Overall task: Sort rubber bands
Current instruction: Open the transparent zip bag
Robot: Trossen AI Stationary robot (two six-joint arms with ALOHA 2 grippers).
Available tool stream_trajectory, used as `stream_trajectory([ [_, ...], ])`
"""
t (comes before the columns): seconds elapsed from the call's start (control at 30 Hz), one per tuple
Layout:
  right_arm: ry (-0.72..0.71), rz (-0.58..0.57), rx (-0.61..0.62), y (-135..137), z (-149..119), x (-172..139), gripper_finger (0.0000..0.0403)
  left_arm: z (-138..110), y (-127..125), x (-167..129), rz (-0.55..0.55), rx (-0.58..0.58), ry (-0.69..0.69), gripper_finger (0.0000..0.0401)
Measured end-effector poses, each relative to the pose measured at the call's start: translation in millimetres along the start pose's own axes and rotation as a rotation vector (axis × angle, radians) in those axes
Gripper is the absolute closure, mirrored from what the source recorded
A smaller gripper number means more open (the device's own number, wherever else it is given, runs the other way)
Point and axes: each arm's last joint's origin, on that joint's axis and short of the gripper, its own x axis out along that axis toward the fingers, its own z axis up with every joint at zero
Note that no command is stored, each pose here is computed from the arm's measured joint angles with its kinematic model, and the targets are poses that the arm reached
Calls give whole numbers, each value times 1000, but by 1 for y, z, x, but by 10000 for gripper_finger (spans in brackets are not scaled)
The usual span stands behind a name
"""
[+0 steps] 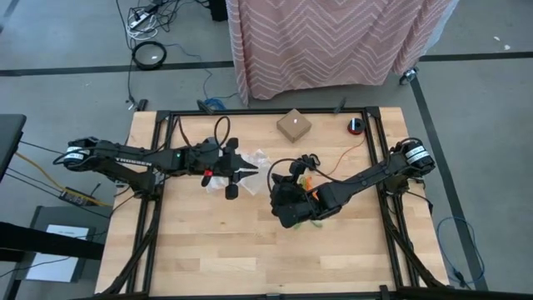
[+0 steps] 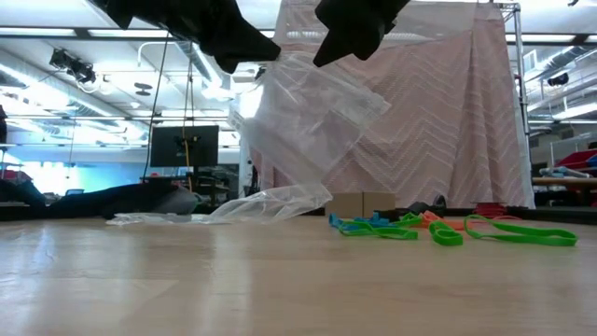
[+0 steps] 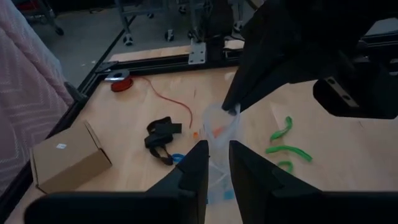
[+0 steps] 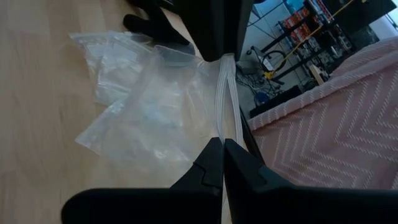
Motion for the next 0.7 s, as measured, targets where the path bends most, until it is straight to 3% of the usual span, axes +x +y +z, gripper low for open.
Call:
stream_trajectory([
  [0.33,-2,0,4,0,0,0,403,0,0,0,-8,-18,-1,336],
  [0.7,-21,-1,-13,0,3,0,403,0,-1,0,-34,-25,-3,389],
])
